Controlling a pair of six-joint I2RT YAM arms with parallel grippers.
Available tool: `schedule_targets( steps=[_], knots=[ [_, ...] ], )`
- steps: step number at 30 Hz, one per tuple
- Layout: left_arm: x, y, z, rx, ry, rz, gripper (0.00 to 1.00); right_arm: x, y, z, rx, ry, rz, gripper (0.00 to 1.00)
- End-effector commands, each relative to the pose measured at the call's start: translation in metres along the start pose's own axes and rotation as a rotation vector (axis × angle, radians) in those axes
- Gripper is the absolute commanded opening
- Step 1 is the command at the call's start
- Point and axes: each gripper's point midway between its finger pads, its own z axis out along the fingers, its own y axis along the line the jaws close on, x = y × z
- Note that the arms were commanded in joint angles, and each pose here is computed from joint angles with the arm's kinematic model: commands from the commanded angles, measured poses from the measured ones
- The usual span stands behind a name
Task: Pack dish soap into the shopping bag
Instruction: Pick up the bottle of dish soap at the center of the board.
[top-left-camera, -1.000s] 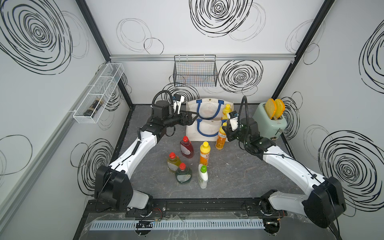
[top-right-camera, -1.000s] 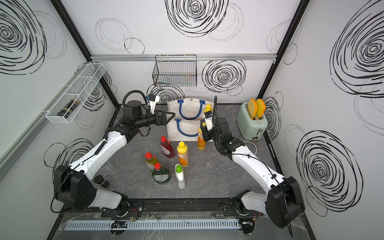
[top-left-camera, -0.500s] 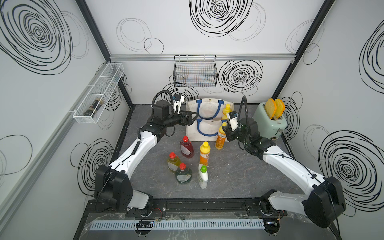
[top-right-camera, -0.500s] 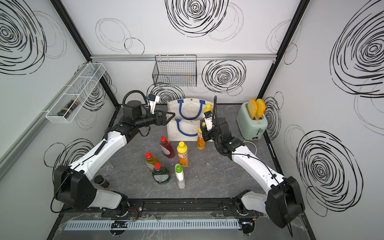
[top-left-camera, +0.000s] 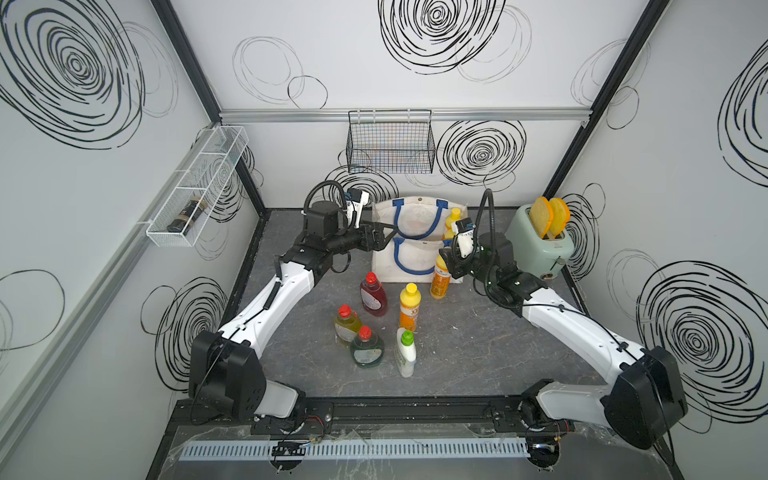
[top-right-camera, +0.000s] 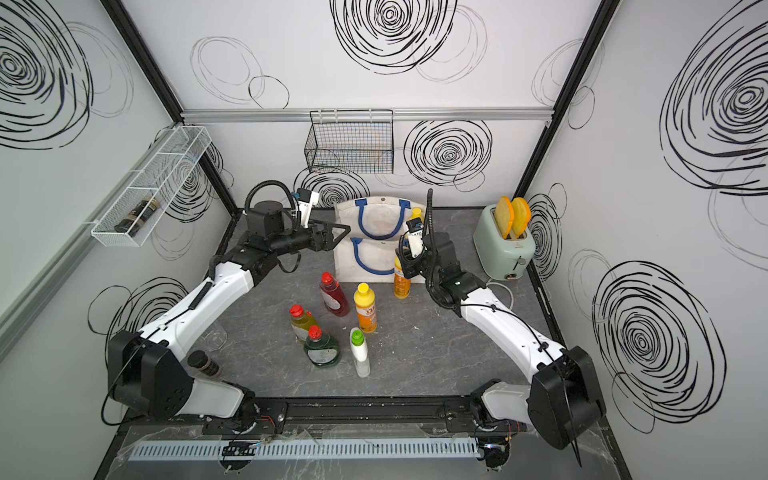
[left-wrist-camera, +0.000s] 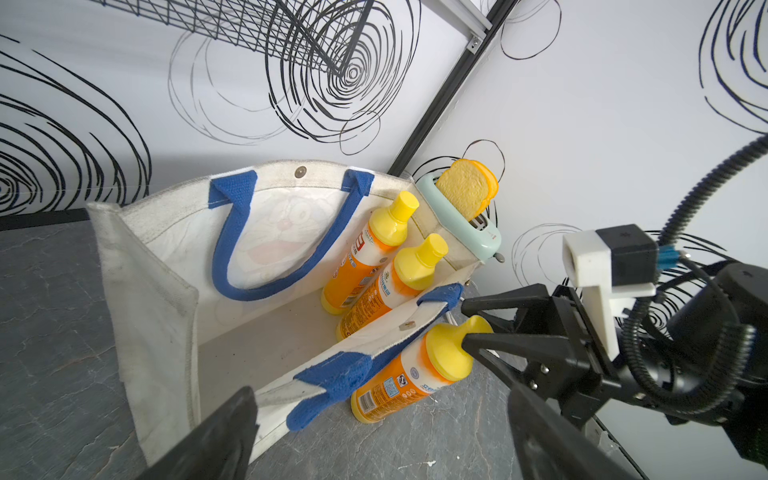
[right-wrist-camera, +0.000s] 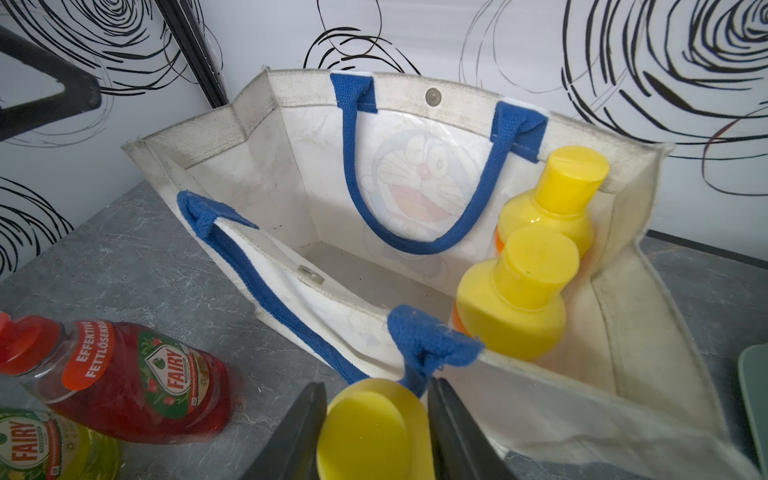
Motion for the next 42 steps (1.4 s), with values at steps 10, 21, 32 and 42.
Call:
schedule_targets(
  steps=[10, 21, 32, 42],
  knots=[
    [-0.010, -0.006, -0.003, 0.026, -0.037, 0.021, 0.96, -0.014, 0.006, 0.001, -0.004, -0.038, -0.021, 0.27],
    [-0.008, -0.006, 0.000, 0.031, -0.031, 0.016, 0.96, -0.019, 0.010, -0.011, 0.033, -0.005, -0.052, 0.00],
    [-0.008, -0.005, 0.000, 0.030, -0.031, 0.015, 0.96, -0.061, 0.020, -0.041, 0.012, -0.055, -0.033, 0.00],
    [-0.008, -0.007, -0.001, 0.029, -0.031, 0.020, 0.96, -0.107, 0.026, -0.056, -0.001, -0.090, -0.067, 0.00]
  ],
)
